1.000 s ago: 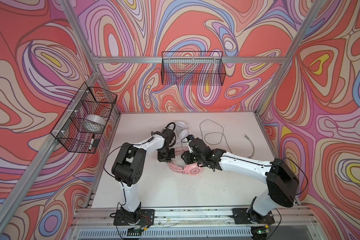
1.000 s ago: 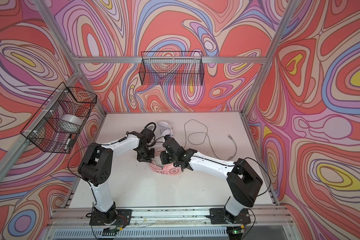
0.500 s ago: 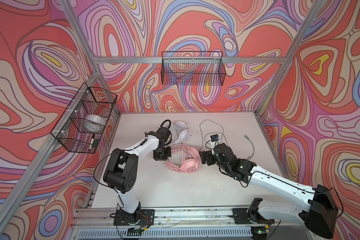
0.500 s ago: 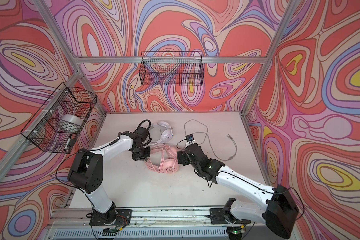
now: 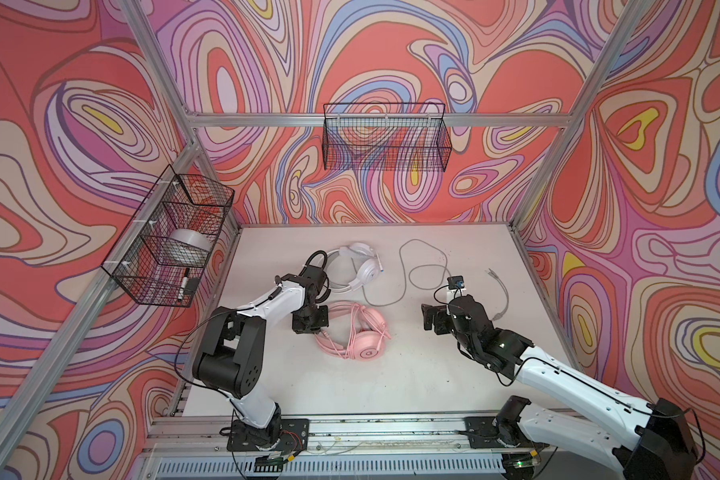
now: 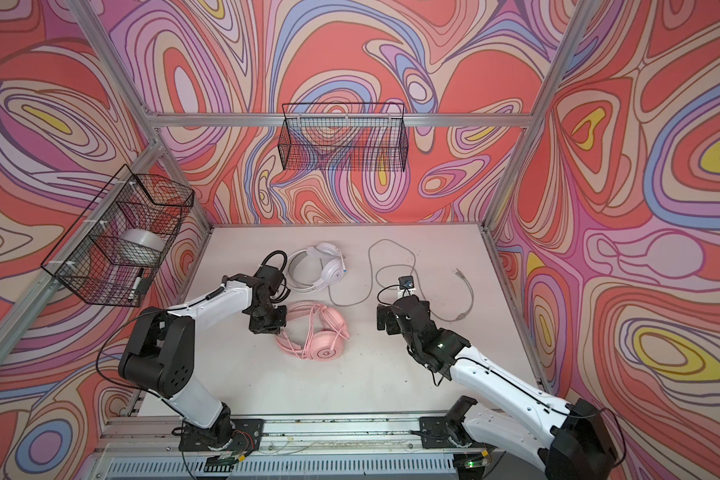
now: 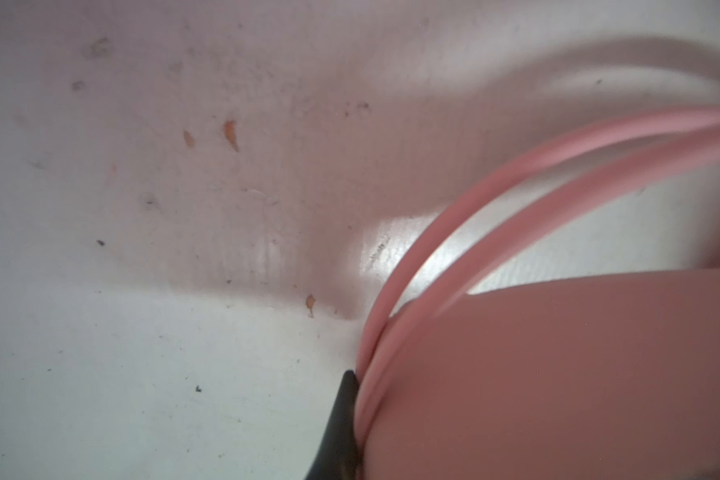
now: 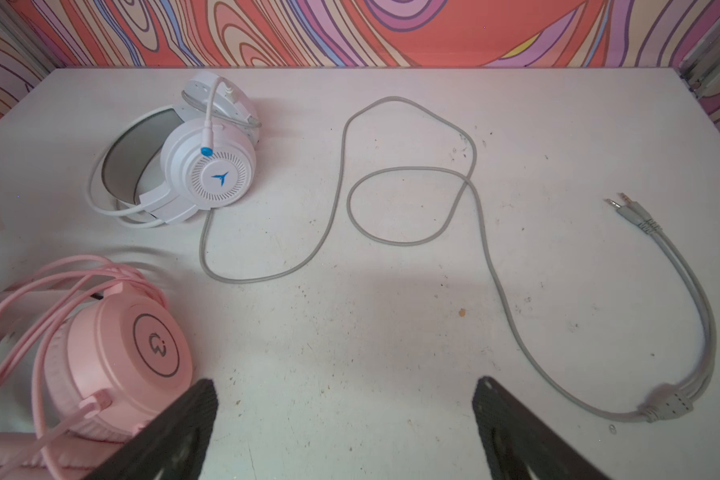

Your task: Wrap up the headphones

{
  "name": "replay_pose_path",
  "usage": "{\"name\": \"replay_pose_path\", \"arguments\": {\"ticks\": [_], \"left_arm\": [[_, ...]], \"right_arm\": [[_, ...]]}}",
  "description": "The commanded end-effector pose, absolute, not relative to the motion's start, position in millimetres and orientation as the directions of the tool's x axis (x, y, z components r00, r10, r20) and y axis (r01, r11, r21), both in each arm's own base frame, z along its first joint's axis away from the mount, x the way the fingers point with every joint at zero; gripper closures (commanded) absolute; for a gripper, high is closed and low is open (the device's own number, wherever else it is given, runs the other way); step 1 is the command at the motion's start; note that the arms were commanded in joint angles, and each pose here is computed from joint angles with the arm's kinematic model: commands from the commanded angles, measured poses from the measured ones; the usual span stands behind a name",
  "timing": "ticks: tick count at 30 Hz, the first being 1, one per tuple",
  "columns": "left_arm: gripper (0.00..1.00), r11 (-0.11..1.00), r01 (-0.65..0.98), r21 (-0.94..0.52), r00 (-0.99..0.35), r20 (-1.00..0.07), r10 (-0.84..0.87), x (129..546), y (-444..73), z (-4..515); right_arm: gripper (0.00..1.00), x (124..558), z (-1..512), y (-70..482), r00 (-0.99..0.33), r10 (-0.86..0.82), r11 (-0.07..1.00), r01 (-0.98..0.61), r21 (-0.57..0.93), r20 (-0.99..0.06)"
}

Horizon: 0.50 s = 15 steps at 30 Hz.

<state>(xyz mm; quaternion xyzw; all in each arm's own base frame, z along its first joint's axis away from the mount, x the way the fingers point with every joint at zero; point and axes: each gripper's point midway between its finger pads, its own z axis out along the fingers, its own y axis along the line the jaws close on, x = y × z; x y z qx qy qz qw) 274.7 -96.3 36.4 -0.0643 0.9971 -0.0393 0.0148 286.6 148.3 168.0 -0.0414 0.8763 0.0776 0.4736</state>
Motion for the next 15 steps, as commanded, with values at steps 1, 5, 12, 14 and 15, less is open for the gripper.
{"name": "replay_pose_path", "arguments": {"ticks": [1,5,12,14,15], "left_arm": [[1.00,0.989,-0.097,-0.111,-0.992,-0.070,-0.105,279,-98,42],[1.00,0.987,-0.114,-0.110,-0.991,-0.059,-0.121,279,-94,30],[0.81,0.991,-0.116,-0.070,-0.992,-0.040,-0.119,279,-88,25],[0.78,0.991,-0.116,-0.068,-0.992,-0.037,-0.119,279,-88,26],[0.77,0.991,-0.117,-0.067,-0.992,-0.036,-0.120,279,-87,27]], "right_arm": [[0.01,286,161,148,-0.564,0.008,0.983,-0.146,0.109,-0.826],[0.01,288,160,146,-0.567,0.006,0.985,-0.140,0.103,-0.824],[0.02,290,160,147,-0.570,0.000,0.985,-0.144,0.099,-0.822],[0.02,290,160,146,-0.572,0.000,0.986,-0.139,0.096,-0.821],[0.02,291,161,147,-0.572,-0.001,0.986,-0.139,0.095,-0.820]]}}
